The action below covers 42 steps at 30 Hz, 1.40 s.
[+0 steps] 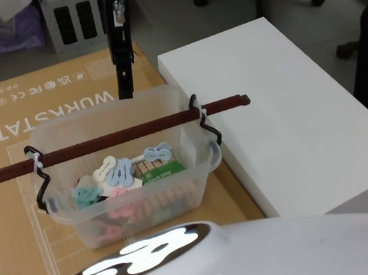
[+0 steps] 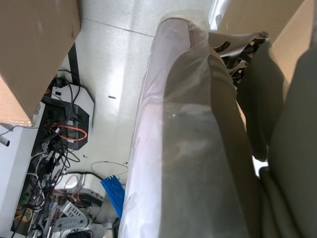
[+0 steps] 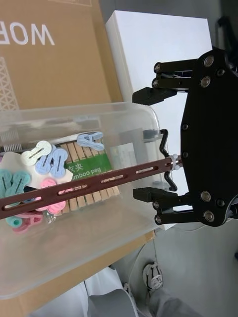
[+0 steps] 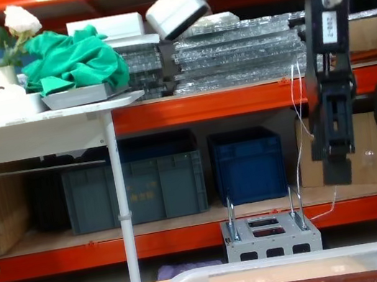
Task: Use one hand to grasp the basket and place it at the designated location.
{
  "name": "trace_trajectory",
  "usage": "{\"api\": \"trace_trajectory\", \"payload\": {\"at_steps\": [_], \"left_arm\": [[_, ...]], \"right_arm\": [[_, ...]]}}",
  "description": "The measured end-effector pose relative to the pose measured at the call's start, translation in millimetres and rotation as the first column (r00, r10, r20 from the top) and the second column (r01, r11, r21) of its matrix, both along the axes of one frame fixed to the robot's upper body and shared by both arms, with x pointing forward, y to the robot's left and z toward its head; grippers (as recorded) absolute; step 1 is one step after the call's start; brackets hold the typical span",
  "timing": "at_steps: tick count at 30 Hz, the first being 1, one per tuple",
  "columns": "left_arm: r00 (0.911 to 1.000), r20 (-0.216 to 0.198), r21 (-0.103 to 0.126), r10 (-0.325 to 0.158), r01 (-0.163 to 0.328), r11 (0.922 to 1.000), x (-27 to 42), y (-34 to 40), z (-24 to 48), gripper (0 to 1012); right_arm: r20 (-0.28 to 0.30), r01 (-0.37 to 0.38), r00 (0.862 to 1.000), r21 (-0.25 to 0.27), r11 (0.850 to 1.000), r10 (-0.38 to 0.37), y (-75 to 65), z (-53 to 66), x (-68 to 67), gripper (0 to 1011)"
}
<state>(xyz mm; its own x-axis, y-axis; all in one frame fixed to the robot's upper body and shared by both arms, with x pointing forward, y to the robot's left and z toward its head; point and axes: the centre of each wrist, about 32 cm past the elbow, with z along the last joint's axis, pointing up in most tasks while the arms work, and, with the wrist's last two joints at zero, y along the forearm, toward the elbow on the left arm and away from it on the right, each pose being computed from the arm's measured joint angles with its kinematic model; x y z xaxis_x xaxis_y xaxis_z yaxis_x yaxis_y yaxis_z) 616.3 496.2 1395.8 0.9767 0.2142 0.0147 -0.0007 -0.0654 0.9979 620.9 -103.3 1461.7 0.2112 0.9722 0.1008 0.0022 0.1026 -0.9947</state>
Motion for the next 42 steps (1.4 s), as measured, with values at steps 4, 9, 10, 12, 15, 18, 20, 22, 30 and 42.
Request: {"api": "trace_trajectory", "payload": {"at_steps": [4, 9, 10, 12, 15, 18, 20, 22, 30, 42], "left_arm": [[1.0000, 0.000, 0.000, 0.000, 0.000, 1.0000, 0.0, 0.0, 0.0, 0], [1.0000, 0.000, 0.000, 0.000, 0.000, 1.0000, 0.0, 0.2, 0.0, 0], [1.0000, 0.000, 0.000, 0.000, 0.000, 1.0000, 0.0, 0.0, 0.0, 0], [1.0000, 0.000, 0.000, 0.000, 0.000, 1.0000, 0.0, 0.0, 0.0, 0], [1.0000, 0.000, 0.000, 0.000, 0.000, 1.0000, 0.0, 0.1, 0.0, 0], [1.0000, 0.000, 0.000, 0.000, 0.000, 1.0000, 0.0, 0.1, 0.0, 0], [1.0000, 0.000, 0.000, 0.000, 0.000, 1.0000, 0.0, 0.1, 0.0, 0], [1.0000, 0.000, 0.000, 0.000, 0.000, 1.0000, 0.0, 0.1, 0.0, 0], [1.0000, 0.000, 0.000, 0.000, 0.000, 1.0000, 0.0, 0.2, 0.0, 0], [1.0000, 0.000, 0.000, 0.001, -0.001, 1.0000, 0.0, 0.2, 0.0, 0]], "right_arm": [[0.018, 0.010, 1.000, 0.004, 1.000, -0.010, -3.1, 7.7, -5.8, 1001], [0.037, 0.021, 0.999, 0.013, 1.000, -0.022, -8.9, 17.9, -13.5, 1001], [0.037, 0.021, 0.999, 0.013, 1.000, -0.022, -8.9, 17.9, -13.5, 1001], [0.037, 0.022, 0.999, 0.012, 1.000, -0.023, -8.7, 17.8, -13.0, 1001], [0.036, 0.022, 0.999, 0.012, 1.000, -0.023, -8.2, 17.3, -12.6, 1001], [0.034, 0.022, 0.999, 0.011, 1.000, -0.023, -7.9, 16.5, -12.1, 1001], [0.034, 0.022, 0.999, 0.011, 1.000, -0.023, -7.9, 16.4, -12.0, 1001], [0.033, 0.022, 0.999, 0.011, 1.000, -0.022, -7.8, 15.9, -11.8, 1001], [0.031, 0.020, 0.999, 0.011, 1.000, -0.021, -7.7, 15.7, -11.8, 1001], [-0.028, -0.034, 0.999, -0.001, 0.999, 0.034, 5.4, -16.2, -4.4, 1001]]}}
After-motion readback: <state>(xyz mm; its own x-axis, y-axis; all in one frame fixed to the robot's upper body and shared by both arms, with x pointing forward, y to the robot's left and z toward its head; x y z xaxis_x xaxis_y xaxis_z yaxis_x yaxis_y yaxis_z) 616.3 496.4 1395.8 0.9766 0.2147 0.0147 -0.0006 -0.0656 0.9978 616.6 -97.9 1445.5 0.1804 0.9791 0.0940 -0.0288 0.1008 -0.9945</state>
